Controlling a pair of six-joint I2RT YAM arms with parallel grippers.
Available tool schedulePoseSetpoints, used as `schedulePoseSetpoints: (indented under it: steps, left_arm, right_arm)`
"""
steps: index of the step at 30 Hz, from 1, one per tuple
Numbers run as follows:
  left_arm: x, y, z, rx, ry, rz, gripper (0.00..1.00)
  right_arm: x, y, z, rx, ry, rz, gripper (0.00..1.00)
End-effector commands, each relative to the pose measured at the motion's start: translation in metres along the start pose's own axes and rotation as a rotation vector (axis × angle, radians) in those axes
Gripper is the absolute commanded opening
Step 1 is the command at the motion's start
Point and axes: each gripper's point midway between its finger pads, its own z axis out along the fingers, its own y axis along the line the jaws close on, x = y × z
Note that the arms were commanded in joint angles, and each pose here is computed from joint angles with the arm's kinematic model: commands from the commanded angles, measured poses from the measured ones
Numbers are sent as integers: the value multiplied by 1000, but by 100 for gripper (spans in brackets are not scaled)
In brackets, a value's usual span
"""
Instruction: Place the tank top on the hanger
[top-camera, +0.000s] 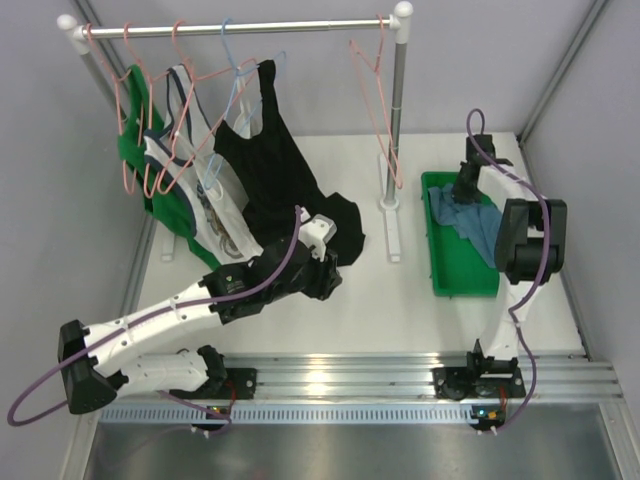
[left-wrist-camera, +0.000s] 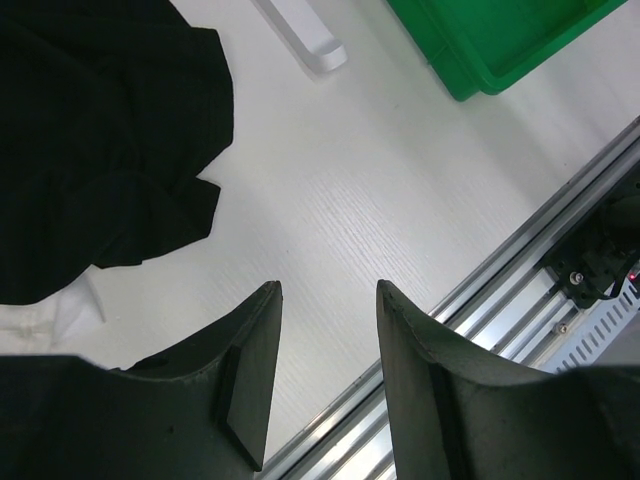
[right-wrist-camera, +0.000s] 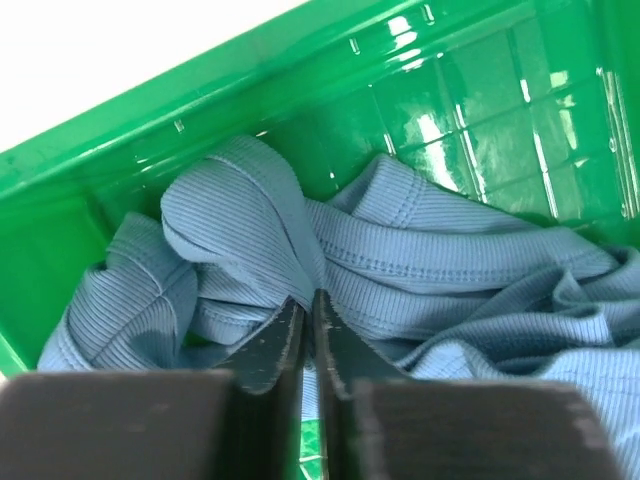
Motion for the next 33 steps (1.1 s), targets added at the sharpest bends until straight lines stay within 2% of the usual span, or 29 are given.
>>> schedulePoseSetpoints:
  steps: [1, 5, 9, 21, 26, 30, 33]
  left_arm:
    - [-22, -9, -7, 23, -55, -16, 48]
    - [-23, -7, -10, 14, -67, -23, 48]
    - [-30, -4, -16, 3, -95, -25, 48]
    - [-52, -2, -32, -5, -190, -46, 48]
    - [-59, -1, -35, -10, -221, -59, 48]
    - [-66, 1, -43, -15, -260, -87, 48]
    - [-75, 1, -50, -11, -303, -114, 49]
  right_arm:
    - [-38, 7, -36, -20, -107, 6, 0]
    - [-65, 10, -96, -58, -210, 21, 0]
    - [-94, 13, -184, -133, -346, 37, 0]
    - [-95, 3, -401, -329, -657, 48, 0]
    - [-86, 14, -483, -523, -757, 27, 0]
    - [-76, 23, -532, -663, -813, 7, 0]
    - [-65, 42, -571, -855, -818, -13, 0]
